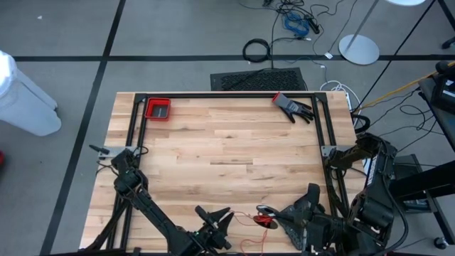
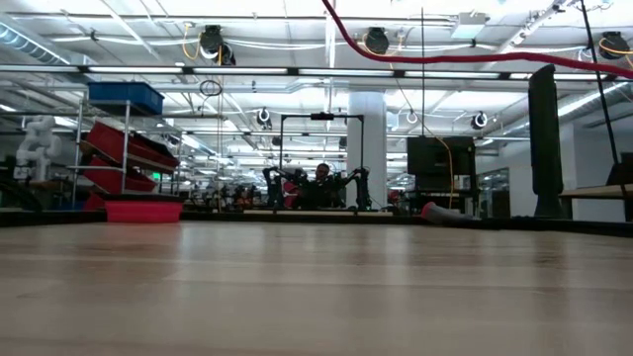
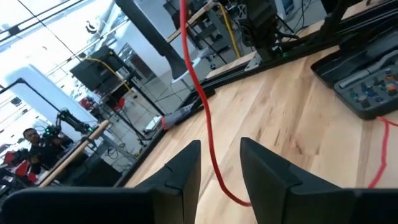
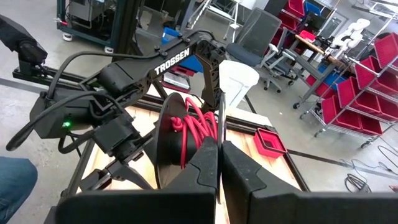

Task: Coil cords
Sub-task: Coil the red wire onto the spool

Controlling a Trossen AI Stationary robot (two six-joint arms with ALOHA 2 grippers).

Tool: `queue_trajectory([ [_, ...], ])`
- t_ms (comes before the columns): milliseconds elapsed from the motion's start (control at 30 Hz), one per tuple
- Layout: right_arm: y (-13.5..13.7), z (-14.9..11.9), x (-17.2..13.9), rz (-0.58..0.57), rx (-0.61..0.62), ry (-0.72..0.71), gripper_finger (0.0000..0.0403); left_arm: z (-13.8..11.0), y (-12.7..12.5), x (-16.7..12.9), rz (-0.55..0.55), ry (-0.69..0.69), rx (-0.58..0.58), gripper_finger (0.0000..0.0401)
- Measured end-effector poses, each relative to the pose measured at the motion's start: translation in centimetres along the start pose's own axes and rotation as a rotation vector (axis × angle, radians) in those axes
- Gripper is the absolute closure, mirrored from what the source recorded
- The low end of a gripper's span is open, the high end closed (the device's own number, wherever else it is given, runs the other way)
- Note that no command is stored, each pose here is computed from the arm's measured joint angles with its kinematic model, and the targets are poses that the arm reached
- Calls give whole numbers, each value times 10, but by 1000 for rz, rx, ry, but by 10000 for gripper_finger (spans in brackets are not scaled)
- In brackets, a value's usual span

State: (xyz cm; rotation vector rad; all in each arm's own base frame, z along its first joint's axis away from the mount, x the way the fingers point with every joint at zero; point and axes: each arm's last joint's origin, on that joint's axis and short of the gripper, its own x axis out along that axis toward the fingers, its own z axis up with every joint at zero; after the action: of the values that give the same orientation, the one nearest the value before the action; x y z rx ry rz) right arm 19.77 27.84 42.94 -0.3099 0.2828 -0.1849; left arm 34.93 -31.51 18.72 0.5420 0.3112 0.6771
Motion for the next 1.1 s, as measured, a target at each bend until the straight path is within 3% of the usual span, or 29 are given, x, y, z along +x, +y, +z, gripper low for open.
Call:
queue_trajectory([
  [133, 0, 0, -1, 2, -1, -1, 403, 1, 0, -7, -21, -3, 39, 281],
  [700, 1, 0, -1, 4, -3, -1, 403, 9, 7, -5, -59, 18, -1, 286],
  [1100, 1, 0, -1, 4, -2, -1, 403, 9, 8, -4, -57, 22, 7, 386],
])
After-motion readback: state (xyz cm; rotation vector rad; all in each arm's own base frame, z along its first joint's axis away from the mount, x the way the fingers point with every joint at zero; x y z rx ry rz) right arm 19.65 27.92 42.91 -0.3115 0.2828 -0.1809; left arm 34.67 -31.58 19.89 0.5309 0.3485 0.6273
